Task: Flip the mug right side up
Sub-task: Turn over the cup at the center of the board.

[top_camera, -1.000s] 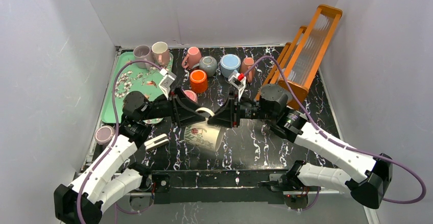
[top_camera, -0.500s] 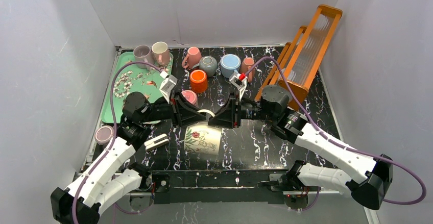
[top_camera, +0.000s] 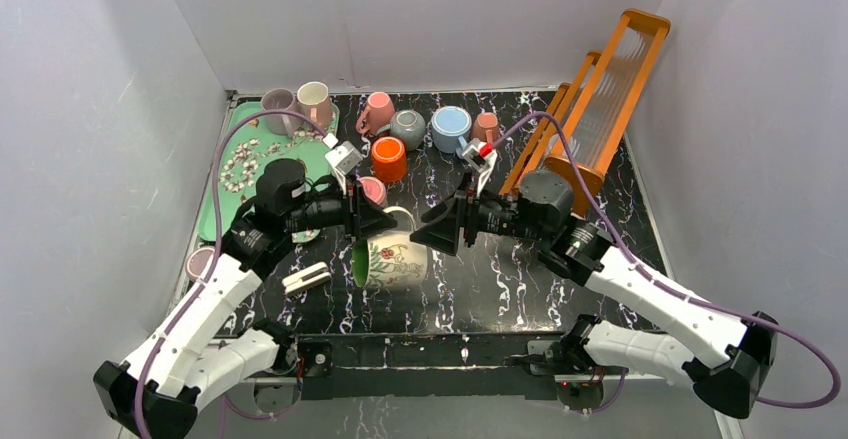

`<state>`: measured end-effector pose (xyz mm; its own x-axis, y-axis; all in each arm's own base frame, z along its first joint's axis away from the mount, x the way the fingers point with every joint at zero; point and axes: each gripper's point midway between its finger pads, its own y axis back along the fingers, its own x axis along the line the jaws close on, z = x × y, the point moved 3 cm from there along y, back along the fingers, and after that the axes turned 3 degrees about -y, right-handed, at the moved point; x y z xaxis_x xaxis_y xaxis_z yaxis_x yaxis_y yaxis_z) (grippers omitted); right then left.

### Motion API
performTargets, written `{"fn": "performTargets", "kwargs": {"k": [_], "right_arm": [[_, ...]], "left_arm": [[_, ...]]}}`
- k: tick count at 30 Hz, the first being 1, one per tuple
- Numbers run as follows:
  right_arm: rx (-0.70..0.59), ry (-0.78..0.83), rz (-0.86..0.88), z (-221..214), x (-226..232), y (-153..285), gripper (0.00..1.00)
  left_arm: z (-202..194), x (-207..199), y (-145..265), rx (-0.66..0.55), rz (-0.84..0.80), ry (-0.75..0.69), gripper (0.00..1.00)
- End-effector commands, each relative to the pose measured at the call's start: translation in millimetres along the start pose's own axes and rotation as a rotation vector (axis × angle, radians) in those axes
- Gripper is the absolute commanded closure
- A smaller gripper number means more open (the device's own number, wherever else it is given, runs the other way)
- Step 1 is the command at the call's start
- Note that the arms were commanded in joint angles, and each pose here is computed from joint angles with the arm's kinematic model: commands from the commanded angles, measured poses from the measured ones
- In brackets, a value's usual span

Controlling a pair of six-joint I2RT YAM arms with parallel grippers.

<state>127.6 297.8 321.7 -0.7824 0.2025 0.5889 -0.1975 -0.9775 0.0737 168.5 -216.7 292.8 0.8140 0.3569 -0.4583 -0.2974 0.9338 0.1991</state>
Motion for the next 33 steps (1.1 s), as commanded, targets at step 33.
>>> {"fn": "performTargets", "kwargs": {"k": [33], "right_arm": [[-0.153,0.112,-0.105,25.8,20.6,57.8,0.01]], "left_arm": [[91.6,190.9,124.5,0.329,1.352,-0.213,1.0]]}}
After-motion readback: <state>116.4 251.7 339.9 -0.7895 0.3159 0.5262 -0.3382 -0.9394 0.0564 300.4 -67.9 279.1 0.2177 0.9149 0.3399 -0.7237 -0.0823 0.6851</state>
